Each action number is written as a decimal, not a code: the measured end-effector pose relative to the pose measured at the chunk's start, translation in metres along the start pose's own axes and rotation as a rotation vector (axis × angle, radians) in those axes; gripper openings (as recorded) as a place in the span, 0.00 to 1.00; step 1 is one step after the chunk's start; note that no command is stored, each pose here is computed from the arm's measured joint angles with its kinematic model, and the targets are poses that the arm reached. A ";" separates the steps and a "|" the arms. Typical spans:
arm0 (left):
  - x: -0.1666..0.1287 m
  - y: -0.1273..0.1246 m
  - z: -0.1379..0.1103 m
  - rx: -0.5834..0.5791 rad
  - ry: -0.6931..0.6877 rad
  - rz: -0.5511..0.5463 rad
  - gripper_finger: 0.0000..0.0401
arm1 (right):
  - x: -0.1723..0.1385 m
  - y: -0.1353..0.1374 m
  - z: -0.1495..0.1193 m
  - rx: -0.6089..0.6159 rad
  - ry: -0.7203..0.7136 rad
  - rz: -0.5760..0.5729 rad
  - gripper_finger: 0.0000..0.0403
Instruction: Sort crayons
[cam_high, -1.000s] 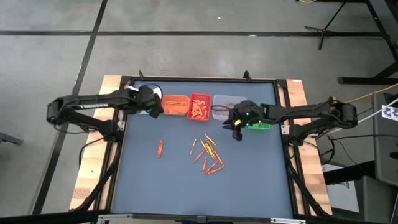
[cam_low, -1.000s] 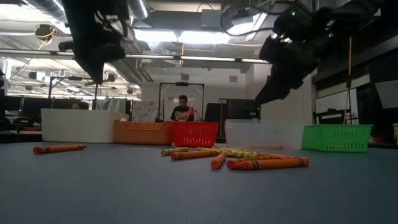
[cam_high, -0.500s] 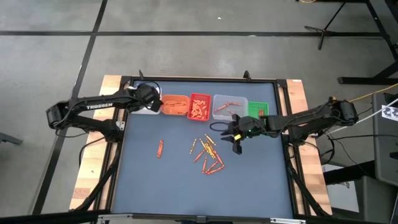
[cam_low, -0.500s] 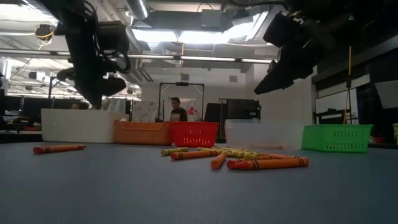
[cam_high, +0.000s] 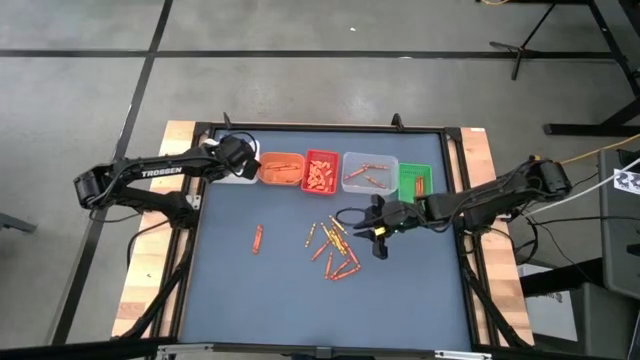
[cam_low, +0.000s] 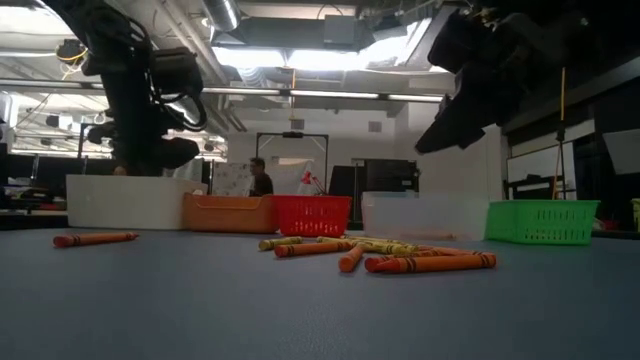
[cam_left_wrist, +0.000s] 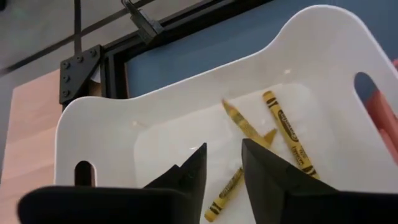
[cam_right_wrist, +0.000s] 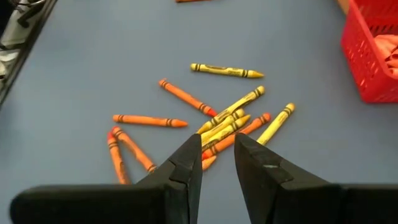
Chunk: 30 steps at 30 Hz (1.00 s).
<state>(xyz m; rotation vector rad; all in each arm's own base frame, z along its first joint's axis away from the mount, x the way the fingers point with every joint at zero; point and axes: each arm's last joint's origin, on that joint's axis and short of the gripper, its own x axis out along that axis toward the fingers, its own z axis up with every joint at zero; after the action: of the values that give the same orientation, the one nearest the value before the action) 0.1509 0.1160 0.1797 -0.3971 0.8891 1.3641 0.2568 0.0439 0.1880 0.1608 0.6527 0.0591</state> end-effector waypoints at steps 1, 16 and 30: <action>0.000 0.000 0.000 -0.003 -0.004 -0.002 0.23 | 0.003 0.001 -0.001 -0.003 -0.008 -0.014 0.24; 0.000 -0.002 0.001 -0.013 -0.005 -0.029 0.24 | 0.050 0.011 -0.022 0.008 -0.067 -0.244 0.23; 0.000 -0.002 0.001 -0.014 -0.005 -0.029 0.24 | 0.077 0.004 -0.047 -0.015 0.004 -0.329 0.23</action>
<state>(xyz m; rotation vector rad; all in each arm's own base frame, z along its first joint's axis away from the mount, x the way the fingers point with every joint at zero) 0.1531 0.1166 0.1802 -0.4160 0.8675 1.3447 0.2893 0.0617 0.1058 0.0378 0.6758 -0.2524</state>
